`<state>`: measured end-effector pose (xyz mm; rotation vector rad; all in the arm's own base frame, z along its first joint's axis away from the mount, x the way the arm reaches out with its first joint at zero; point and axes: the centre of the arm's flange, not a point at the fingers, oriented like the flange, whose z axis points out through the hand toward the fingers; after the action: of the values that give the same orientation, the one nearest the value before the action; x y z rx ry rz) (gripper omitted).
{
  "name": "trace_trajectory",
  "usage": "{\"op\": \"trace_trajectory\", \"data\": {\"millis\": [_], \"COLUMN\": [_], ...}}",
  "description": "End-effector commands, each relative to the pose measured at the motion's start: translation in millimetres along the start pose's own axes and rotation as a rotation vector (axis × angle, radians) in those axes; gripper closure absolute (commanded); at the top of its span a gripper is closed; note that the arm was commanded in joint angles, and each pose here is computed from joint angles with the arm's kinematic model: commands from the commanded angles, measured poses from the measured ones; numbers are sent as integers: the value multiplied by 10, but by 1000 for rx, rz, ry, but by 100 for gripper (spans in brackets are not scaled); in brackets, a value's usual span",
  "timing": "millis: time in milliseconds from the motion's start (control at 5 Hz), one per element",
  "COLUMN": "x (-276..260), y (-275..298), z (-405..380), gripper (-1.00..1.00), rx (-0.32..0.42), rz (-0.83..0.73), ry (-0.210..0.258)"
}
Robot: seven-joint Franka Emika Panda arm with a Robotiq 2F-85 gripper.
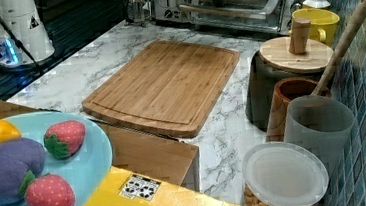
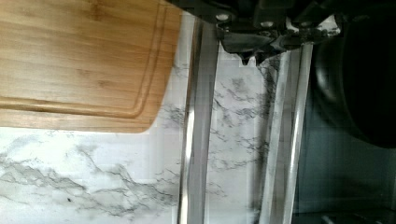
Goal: Close the oven.
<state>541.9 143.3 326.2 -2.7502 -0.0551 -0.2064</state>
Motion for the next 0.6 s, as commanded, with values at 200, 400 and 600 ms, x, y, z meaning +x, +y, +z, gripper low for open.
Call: {"op": "trace_trajectory", "data": {"millis": [200, 400, 600], "x": [12, 96, 106], "y": [-1966, -2179, -2302], "z": [-1003, -998, -931], "gripper": [100, 100, 100], "rx": [-149, -229, -291], "rz": [-79, -77, -50], "ry": [202, 138, 141]}}
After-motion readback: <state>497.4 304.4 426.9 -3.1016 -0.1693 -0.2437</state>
